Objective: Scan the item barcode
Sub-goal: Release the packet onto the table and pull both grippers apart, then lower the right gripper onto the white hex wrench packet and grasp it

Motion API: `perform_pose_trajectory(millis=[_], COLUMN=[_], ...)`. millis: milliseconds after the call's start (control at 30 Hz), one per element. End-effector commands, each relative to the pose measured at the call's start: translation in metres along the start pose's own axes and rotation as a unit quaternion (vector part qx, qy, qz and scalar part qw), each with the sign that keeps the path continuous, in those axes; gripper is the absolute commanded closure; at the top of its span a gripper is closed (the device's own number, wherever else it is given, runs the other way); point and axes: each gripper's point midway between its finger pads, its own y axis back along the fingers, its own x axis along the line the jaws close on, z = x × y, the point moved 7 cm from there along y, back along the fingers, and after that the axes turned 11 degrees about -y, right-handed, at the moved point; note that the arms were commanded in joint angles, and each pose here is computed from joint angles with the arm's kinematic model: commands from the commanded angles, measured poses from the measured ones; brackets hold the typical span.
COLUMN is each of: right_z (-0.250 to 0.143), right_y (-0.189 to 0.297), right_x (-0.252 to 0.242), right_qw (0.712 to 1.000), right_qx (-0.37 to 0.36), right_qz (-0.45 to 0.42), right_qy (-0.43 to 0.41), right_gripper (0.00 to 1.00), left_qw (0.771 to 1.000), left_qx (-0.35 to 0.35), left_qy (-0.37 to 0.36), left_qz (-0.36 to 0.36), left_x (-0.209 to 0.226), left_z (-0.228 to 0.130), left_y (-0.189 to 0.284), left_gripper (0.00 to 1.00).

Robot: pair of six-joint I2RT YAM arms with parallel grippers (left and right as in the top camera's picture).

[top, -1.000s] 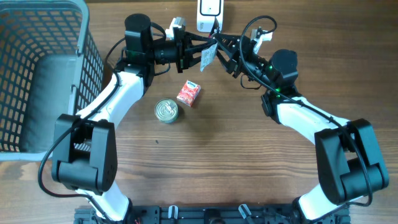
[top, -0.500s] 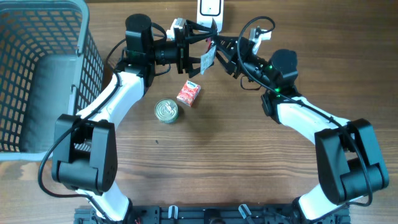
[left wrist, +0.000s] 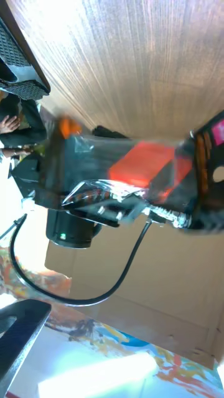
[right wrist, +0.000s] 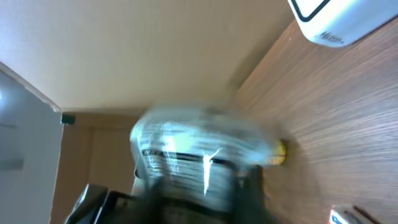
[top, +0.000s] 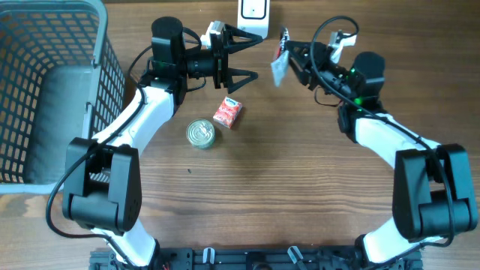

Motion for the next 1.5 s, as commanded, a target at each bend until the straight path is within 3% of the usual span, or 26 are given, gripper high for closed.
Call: perform_pose_trajectory(millis=[0, 133, 333, 400, 467, 600, 733, 800, 867, 1000, 1067, 1133, 1167, 1267, 1467], right_z=[-0.003, -0.013, -0.006, 0.005, 0.014, 0.011, 0.006, 0.006, 0.004, 0.0, 0.0, 0.003, 0.005, 0.013, 0.029], right_y=[0.005, 0.007, 0.012, 0.02, 0.032, 0.039, 0.039, 0.04, 0.042, 0.047, 0.049, 0.051, 0.052, 0.055, 0.051], right_x=[-0.005, -0.01, -0.026, -0.033, -0.049, -0.06, -0.057, -0.061, -0.067, -0.082, -0.086, -0.09, -0.091, -0.091, -0.053], right_qw=[0.997, 0.985, 0.986, 0.989, 0.989, 0.985, 0.976, 0.976, 0.974, 0.963, 0.959, 0.956, 0.952, 0.924, 0.817], right_qx=[0.054, 0.105, 0.094, 0.073, 0.063, 0.085, 0.114, 0.114, 0.117, 0.128, 0.128, 0.117, 0.113, 0.107, 0.108], right_qz=[-0.006, -0.005, -0.041, -0.063, -0.099, -0.118, -0.098, -0.107, -0.12, -0.153, -0.164, -0.191, -0.208, -0.296, -0.434], right_qy=[0.06, 0.138, 0.13, 0.109, 0.087, 0.096, 0.159, 0.155, 0.155, 0.183, 0.192, 0.192, 0.193, 0.219, 0.363], right_gripper=[0.79, 0.78, 0.73, 0.6, 0.34, 0.21, 0.01, 0.0, 0.0, 0.0, 0.0, 0.0, 0.0, 0.0, 0.0], left_qw=[0.999, 0.998, 0.998, 0.996, 0.993, 0.982, 0.952, 0.935, 0.901, 0.847, 0.81, 0.744, 0.73, 0.725, 0.722], left_qx=[-0.023, -0.042, -0.043, -0.043, -0.041, -0.089, -0.142, -0.145, -0.146, -0.136, -0.154, -0.196, -0.202, -0.205, -0.213], left_qy=[-0.041, -0.04, -0.043, -0.08, -0.113, -0.151, -0.2, -0.217, -0.25, -0.339, -0.373, -0.4, -0.402, -0.383, -0.373], left_qz=[-0.004, -0.004, -0.004, -0.002, 0.01, 0.072, 0.181, 0.24, 0.324, 0.386, 0.426, 0.498, 0.514, 0.535, 0.542], left_x=[-0.012, -0.011, -0.011, -0.011, -0.005, 0.016, 0.044, 0.059, 0.076, 0.067, 0.056, 0.038, 0.033, 0.03, 0.022], left_z=[0.005, 0.013, 0.014, 0.014, 0.012, 0.02, 0.03, 0.027, 0.023, 0.009, 0.005, -0.003, -0.006, -0.008, -0.012], left_y=[0.012, 0.026, 0.027, 0.027, 0.025, 0.026, 0.033, 0.033, 0.028, 0.008, 0.007, 0.016, 0.021, 0.04, 0.056], left_gripper=[0.0, 0.0, 0.0, 0.0, 0.0, 0.0, 0.0, 0.0, 0.0, 0.0, 0.0, 0.0, 0.0, 0.0, 0.0])
